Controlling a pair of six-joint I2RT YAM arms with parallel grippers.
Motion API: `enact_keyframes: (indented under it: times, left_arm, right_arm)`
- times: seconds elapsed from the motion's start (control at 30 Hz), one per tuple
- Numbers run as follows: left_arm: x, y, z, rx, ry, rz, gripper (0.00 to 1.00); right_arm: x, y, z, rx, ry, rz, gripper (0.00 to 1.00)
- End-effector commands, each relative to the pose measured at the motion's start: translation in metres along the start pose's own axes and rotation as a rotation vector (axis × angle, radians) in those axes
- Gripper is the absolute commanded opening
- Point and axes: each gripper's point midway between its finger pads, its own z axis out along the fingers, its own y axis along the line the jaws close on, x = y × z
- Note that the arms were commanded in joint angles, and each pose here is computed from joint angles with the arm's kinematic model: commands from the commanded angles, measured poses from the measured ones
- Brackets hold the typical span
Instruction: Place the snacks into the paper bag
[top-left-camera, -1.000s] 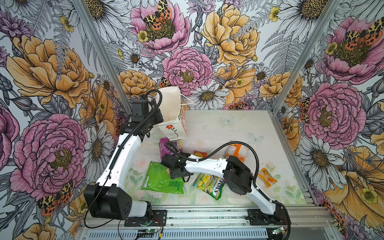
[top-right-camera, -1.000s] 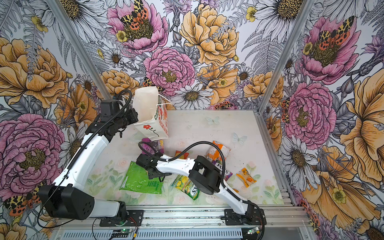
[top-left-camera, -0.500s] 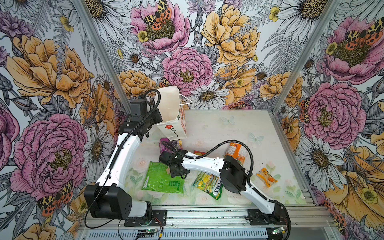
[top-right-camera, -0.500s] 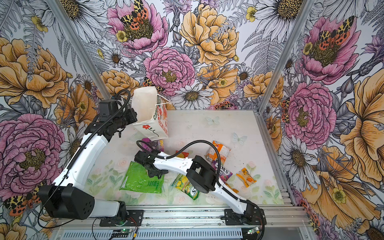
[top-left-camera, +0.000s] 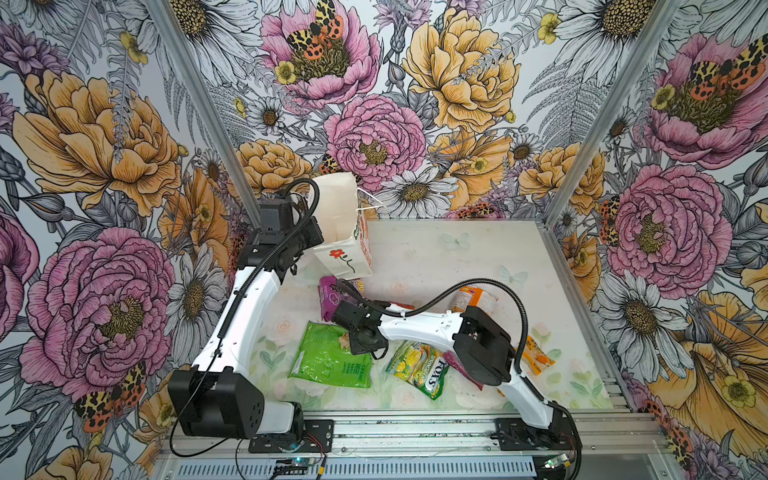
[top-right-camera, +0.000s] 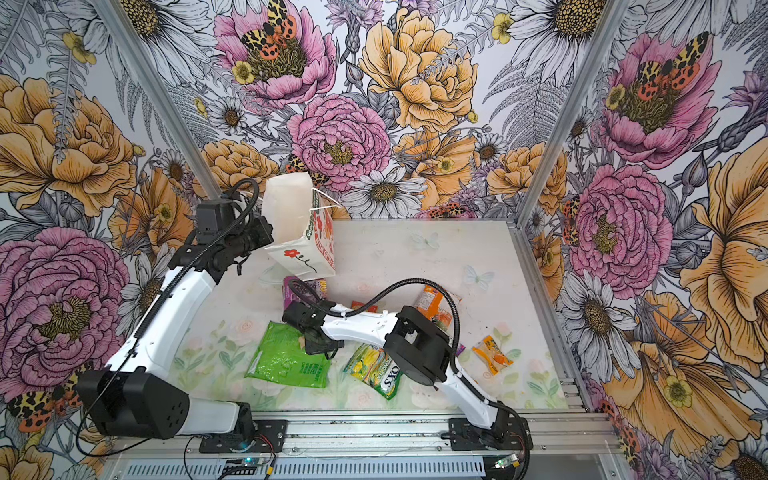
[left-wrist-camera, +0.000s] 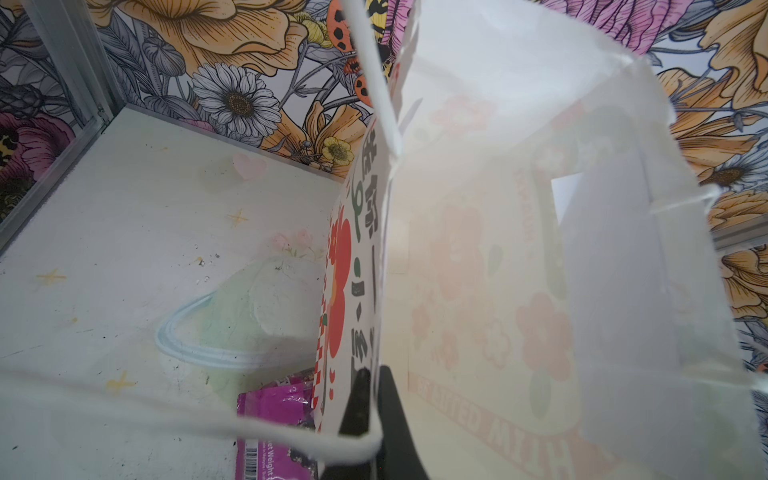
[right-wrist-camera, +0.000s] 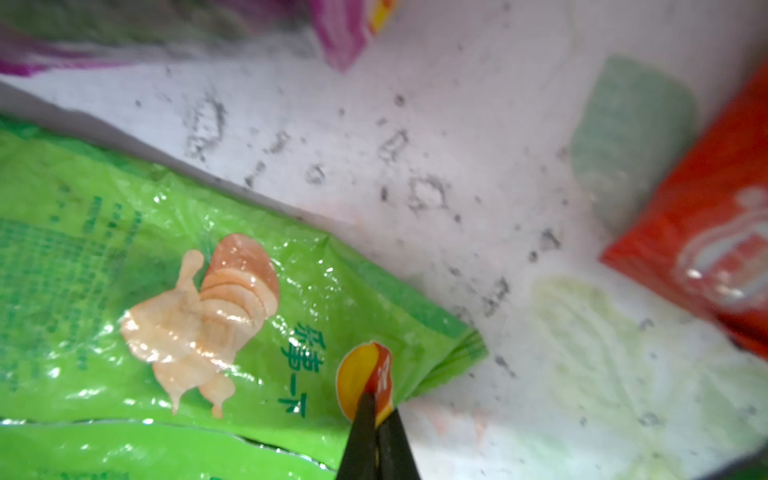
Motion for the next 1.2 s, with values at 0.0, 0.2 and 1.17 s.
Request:
enact_keyframes:
  times: [0.0, 0.2, 1.17]
  left_arm:
    - [-0.004, -0.011, -0.006, 0.018, -0.032, 0.026, 0.00]
    - [0.009, -0.036, 0.007, 0.056, 0.018, 0.055, 0.00]
    - [0.066, -0.114, 0.081, -0.034, 0.239, 0.237, 0.00]
  right_arm:
    - [0.002, -0.023, -0.018, -0.021, -0.009, 0.043, 0.00]
    - [0.000, -0.053, -0.079, -0.161, -0.126, 0.091, 0.00]
    - [-0.048, -0.118, -0.273, -0.553, -0.561, 0.308, 0.00]
